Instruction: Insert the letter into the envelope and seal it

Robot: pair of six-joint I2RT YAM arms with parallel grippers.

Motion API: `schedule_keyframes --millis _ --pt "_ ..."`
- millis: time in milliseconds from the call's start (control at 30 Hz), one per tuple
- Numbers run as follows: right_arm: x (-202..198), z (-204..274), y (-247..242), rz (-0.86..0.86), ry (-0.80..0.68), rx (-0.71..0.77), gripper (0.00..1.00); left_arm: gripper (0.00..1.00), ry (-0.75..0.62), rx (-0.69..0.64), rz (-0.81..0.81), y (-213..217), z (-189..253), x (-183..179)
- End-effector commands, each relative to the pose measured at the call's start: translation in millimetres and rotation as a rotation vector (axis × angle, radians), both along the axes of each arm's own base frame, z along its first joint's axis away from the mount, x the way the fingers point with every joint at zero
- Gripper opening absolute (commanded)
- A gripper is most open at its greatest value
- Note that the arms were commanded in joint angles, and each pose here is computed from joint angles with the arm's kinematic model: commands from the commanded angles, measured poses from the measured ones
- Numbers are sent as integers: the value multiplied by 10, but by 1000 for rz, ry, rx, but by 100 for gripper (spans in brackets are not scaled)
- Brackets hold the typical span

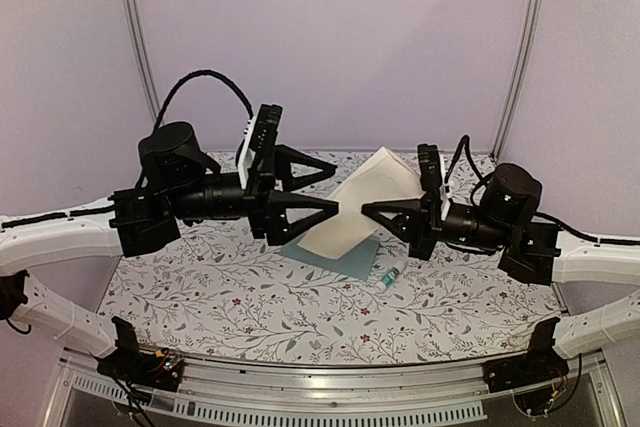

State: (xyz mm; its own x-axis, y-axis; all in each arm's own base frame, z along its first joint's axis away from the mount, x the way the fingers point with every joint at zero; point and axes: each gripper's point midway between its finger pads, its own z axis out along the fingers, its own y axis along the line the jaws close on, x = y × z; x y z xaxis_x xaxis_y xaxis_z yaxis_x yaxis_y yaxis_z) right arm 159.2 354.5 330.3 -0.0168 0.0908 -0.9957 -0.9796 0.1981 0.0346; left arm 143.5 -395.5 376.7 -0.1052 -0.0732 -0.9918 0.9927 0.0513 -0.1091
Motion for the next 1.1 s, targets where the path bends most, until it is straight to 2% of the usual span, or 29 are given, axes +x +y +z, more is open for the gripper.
schedule_keyframes --millis 0,67,267,433,533,867,900,1000,1067 --pt "12 43 -66 -36 4 18 0 87 -10 -15 17 75 102 -47" --pt "3 69 -77 -35 4 25 0 90 -12 4 29 65 54 -30" --pt "-89 149 -89 10 -1 40 0 89 -9 82 109 -74 -225 189" --pt "-122 168 -113 19 4 41 0 80 -15 124 81 -197 -369 208" --pt "-128 199 -148 11 4 48 0 68 -17 131 40 -220 -417 138" --pt "-212 312 -254 20 -6 78 0 4 -29 124 14 -193 -446 48" --pt "-220 311 -260 22 -6 79 0 0 -31 120 12 -186 -431 41" --pt "-248 302 -274 32 -8 79 3 0 -44 108 -2 -159 -386 -2" --pt "-261 303 -277 38 -9 79 8 0 -51 100 -5 -141 -362 -21"
